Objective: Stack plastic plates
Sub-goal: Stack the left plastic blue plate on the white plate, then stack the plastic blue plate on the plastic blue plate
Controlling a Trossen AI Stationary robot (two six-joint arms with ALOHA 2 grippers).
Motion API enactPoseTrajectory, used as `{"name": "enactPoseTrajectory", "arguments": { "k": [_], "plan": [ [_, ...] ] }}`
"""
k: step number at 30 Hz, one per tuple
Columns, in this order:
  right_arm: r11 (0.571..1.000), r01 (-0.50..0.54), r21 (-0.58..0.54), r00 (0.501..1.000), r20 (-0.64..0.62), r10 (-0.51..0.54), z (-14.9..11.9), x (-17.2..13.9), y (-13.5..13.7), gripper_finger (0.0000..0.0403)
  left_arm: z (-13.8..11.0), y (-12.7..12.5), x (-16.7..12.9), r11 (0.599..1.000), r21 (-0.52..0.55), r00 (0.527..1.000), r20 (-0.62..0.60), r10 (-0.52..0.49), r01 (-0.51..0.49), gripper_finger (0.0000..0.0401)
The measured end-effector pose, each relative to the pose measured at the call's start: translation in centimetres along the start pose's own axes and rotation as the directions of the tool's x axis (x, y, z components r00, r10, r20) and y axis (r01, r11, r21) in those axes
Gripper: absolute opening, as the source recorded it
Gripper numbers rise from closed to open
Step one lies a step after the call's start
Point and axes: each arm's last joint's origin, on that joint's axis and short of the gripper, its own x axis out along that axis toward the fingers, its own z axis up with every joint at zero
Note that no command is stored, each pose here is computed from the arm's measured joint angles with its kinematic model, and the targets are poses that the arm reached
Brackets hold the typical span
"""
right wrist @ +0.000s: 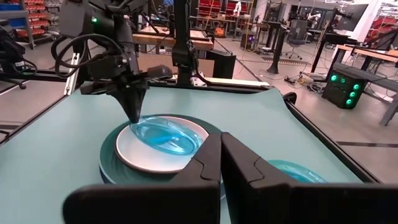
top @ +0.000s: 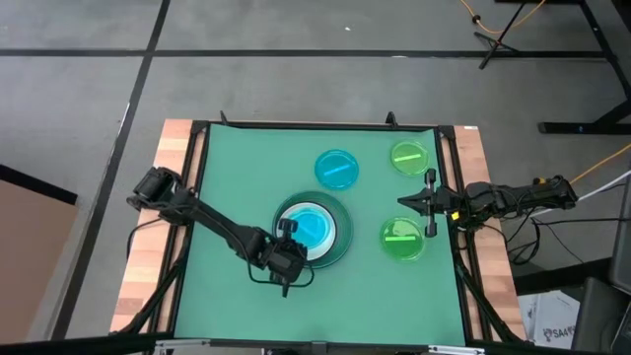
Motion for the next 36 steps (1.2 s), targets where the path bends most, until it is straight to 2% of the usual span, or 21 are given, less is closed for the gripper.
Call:
{"name": "enactPoseTrajectory", "arguments": {
  "k": [6, 13, 16, 22, 27, 36],
  "plan": [
    [1.000, -0.009, 0.010, 1.000, -0.012, 0.009, -0.1, 0.0, 0.0, 0.0001, 0.0, 0.6, 0.3, 0.993, -0.121, 1.000, -0.013, 0.009, -0.011, 0.0016],
    [1.000, -0.012, 0.019, 1.000, -0.022, 0.012, -0.2, 0.0, 0.0, 0.0001, 0.0, 1.0, 0.4, 0.989, -0.144, 1.000, -0.022, 0.011, -0.014, 0.0083],
    [1.000, -0.012, 0.020, 1.000, -0.022, 0.012, -0.2, 0.0, 0.0, 0.0001, 0.8, 1.1, -0.1, 0.988, -0.154, 1.000, -0.007, -0.026, 0.025, 0.0100],
    [1.000, -0.012, 0.020, 1.000, -0.022, 0.012, -0.2, 0.0, 0.0, 0.0001, 2.9, 1.6, -2.1, 0.980, -0.185, 0.997, 0.034, -0.069, 0.074, 0.0102],
    [1.000, -0.003, 0.022, 1.000, -0.015, 0.004, -0.1, 0.0, 0.0, 0.0001, 3.6, 2.7, -2.4, 0.981, -0.192, 0.998, 0.056, 0.012, -0.001, 0.0101],
    [0.999, 0.040, -0.023, 0.999, 0.038, -0.039, 0.4, 0.0, -0.1, 0.0001, 4.2, 7.7, 0.0, 0.941, -0.336, 0.997, 0.066, 0.051, -0.026, 0.0101]
  ]
}}
